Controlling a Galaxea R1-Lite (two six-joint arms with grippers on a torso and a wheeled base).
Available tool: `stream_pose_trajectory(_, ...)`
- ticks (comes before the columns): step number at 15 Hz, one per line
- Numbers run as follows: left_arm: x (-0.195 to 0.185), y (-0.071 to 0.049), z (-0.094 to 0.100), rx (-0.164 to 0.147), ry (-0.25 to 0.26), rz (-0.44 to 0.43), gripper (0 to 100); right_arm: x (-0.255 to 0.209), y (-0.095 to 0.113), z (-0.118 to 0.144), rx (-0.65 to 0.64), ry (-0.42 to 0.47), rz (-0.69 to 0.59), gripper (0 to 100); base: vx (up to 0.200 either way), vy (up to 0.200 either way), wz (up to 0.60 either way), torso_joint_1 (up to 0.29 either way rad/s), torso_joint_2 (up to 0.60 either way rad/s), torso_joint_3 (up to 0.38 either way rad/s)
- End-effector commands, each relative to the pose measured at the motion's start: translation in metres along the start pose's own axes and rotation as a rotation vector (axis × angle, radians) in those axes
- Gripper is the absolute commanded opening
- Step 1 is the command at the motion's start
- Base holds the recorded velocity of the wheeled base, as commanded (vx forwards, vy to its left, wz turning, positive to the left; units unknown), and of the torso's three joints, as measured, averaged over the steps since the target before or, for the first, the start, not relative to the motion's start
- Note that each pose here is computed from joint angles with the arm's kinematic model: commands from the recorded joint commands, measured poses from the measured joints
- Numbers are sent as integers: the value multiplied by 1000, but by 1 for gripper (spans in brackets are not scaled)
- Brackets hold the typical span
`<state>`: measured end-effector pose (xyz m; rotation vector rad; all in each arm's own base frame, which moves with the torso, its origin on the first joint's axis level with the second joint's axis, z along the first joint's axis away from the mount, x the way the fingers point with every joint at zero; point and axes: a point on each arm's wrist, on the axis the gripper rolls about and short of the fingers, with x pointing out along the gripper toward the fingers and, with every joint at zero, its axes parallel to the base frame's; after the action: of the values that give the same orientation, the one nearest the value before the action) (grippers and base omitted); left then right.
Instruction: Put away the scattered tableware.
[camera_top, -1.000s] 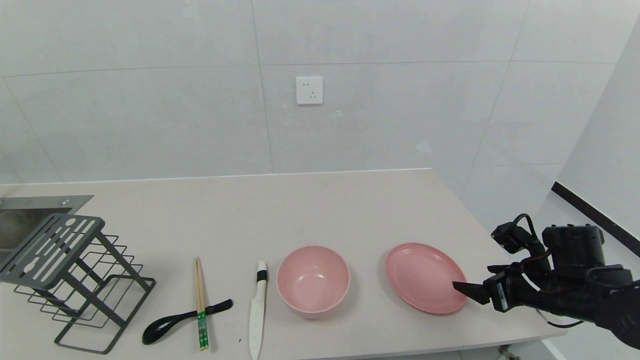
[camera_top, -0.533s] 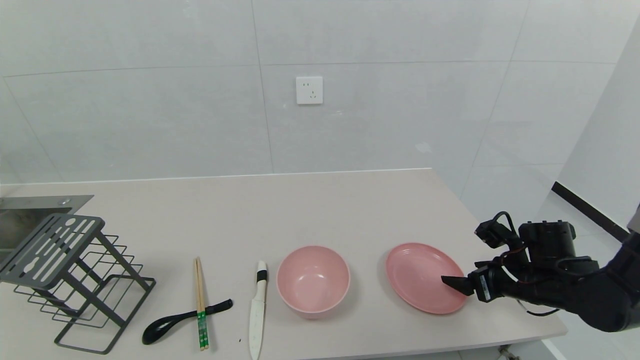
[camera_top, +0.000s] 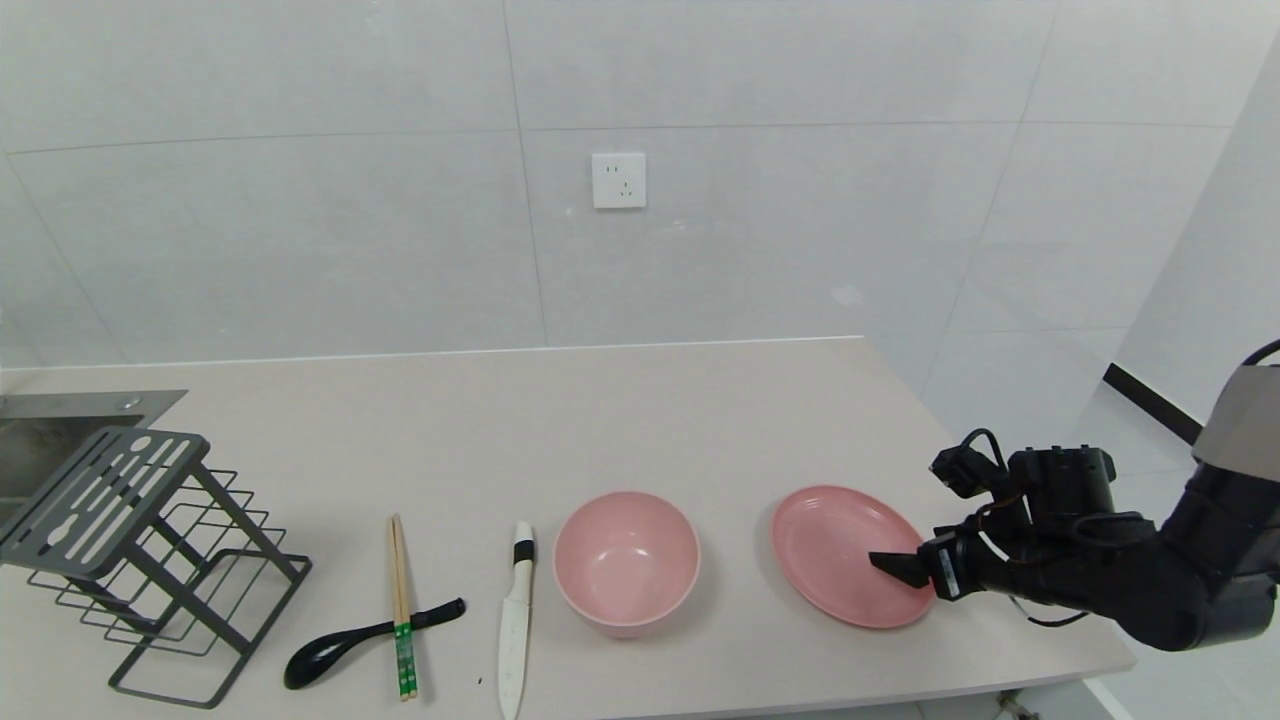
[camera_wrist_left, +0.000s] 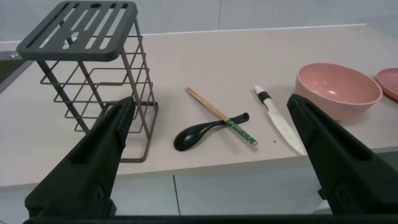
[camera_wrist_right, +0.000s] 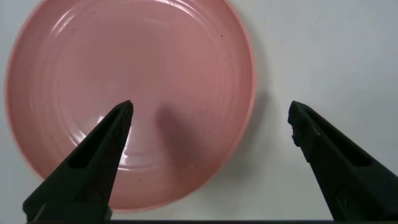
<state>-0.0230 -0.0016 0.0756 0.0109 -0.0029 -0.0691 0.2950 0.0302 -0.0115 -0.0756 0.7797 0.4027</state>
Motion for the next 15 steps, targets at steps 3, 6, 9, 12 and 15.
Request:
stream_pose_trajectory(3, 0, 0, 0, 0, 1, 0, 100, 9, 12, -2, -19, 20, 35, 100, 0, 0, 0, 0, 0, 0)
stream_pose_trajectory(6, 0, 0, 0, 0, 1, 0, 100, 16, 18, -4, -22, 37, 52, 100, 0, 0, 0, 0, 0, 0)
stream_pose_trajectory(9, 0, 0, 0, 0, 1, 0, 100, 20, 15, -13, 4, 72, 39, 0, 0, 0, 0, 0, 0, 0)
stream_pose_trajectory(12, 0, 0, 0, -2, 1, 0, 100, 21, 16, -14, 1, 78, 35, 0, 0, 0, 0, 0, 0, 0)
stream_pose_trajectory(15, 0, 0, 0, -2, 1, 0, 100, 18, 10, -17, 27, 88, -2, 0, 0, 0, 0, 0, 0, 0)
